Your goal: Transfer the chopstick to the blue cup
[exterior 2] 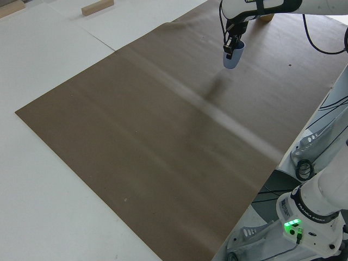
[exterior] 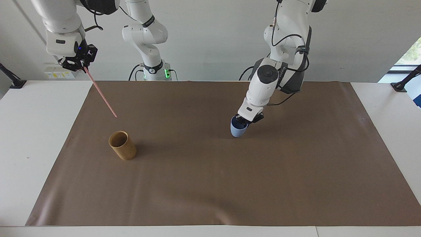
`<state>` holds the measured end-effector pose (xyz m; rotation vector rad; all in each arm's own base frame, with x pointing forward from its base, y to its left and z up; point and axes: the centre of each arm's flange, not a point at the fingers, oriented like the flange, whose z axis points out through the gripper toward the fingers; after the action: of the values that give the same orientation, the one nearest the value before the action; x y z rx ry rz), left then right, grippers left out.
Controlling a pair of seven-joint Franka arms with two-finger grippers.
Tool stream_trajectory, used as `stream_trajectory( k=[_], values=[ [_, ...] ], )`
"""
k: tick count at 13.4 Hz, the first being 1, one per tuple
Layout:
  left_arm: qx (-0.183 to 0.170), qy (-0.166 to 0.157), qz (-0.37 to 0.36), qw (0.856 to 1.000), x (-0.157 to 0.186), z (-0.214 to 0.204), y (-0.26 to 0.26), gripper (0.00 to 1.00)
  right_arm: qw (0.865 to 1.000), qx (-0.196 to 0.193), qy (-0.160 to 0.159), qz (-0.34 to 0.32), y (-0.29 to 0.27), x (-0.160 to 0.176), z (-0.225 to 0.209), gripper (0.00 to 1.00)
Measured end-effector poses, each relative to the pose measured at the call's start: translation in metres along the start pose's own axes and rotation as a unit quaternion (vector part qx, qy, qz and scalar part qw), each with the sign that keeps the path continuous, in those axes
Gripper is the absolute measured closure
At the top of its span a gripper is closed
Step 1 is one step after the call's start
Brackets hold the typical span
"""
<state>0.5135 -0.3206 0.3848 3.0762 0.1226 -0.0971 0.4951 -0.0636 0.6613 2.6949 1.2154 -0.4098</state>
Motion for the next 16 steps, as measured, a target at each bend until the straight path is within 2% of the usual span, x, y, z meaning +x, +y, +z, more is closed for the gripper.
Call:
stream_trajectory(
  k=[2,4,8,10,11,16],
  values=[
    [-0.007,0.006,0.002,1.0,-0.021,-0.002,0.029,0.96,1.0,0.002,0.0,0.021,-0.01,-0.009,-0.008,0.94],
    [-0.009,0.008,0.008,1.0,-0.04,-0.003,0.051,0.96,0.999,0.002,-0.004,0.043,-0.023,-0.003,-0.015,0.94],
    [-0.012,0.013,0.008,1.0,-0.043,0.006,0.051,0.96,0.997,-0.002,-0.015,0.074,-0.056,0.026,-0.023,0.94],
    [-0.012,0.013,0.009,1.0,-0.044,0.009,0.052,0.96,0.995,0.012,-0.013,0.095,-0.064,0.037,-0.019,0.94],
    [-0.012,0.013,0.01,1.0,-0.045,0.009,0.052,0.89,0.994,0.024,-0.012,0.106,-0.068,0.041,-0.016,0.94],
    [-0.011,0.012,0.011,1.0,-0.045,0.007,0.053,0.32,0.984,0.076,-0.004,0.164,-0.092,0.066,-0.004,0.94]
  ],
)
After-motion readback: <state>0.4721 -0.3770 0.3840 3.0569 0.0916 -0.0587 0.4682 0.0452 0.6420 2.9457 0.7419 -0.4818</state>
